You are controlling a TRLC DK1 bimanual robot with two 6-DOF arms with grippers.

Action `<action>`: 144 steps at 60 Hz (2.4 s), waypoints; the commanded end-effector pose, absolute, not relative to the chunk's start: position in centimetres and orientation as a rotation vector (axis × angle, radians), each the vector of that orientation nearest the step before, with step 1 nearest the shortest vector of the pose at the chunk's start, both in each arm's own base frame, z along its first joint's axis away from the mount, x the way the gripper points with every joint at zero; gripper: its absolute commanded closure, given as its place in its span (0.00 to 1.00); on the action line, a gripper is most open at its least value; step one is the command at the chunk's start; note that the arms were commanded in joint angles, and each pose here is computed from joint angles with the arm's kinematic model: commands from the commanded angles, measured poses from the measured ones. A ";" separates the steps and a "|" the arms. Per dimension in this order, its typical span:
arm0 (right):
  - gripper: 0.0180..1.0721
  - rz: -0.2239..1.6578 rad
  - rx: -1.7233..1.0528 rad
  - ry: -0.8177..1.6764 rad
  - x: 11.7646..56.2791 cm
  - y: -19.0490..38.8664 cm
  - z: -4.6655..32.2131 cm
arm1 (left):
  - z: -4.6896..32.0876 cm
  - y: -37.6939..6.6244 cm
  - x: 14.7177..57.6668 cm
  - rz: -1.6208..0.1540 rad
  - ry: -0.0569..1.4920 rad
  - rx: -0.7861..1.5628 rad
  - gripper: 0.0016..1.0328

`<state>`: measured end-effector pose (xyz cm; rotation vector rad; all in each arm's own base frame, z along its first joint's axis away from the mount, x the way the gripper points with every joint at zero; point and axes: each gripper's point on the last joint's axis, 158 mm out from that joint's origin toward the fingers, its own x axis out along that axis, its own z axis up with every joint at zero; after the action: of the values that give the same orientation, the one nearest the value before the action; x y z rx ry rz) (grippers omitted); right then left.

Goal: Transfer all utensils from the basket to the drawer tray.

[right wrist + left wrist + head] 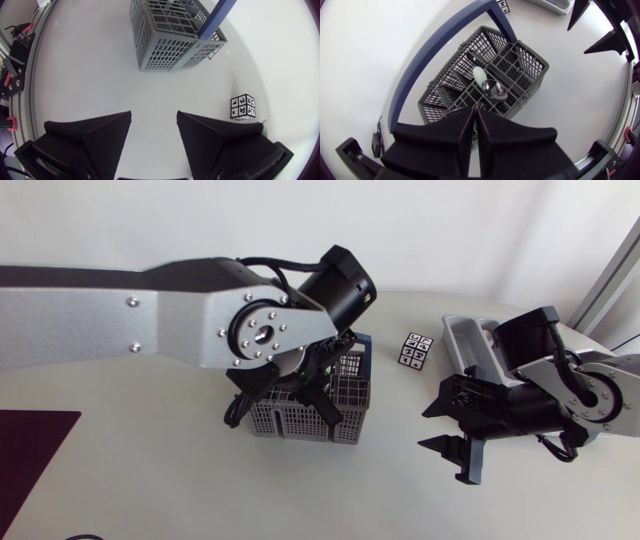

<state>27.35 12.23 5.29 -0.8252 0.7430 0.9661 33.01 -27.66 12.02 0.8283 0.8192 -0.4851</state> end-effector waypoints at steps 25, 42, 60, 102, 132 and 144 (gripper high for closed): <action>0.36 0.985 -0.838 0.751 26.4 13.6 4.9 | 17.1 -27.2 31.8 -0.494 0.678 0.875 0.97; 0.36 0.995 -0.841 0.740 26.3 14.4 5.2 | 20.9 -27.0 30.9 -0.515 0.568 0.924 0.97; 0.36 0.940 -0.790 0.621 27.4 15.3 9.0 | 26.7 -26.8 29.9 -0.513 0.442 0.849 0.97; 0.37 0.894 -0.480 0.323 28.1 21.9 20.5 | 25.4 -32.3 31.3 -0.732 0.650 0.396 0.97; 0.64 0.894 -0.446 0.348 31.5 25.2 19.9 | 24.3 -33.2 31.5 -0.793 0.725 0.308 0.97; 0.87 0.870 -0.467 0.344 31.9 25.5 20.0 | 23.7 -33.1 31.7 -0.787 0.739 0.308 0.97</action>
<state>31.41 24.97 19.23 -0.4799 0.3565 0.8809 31.35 -32.85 23.65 0.3343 0.7247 -0.7892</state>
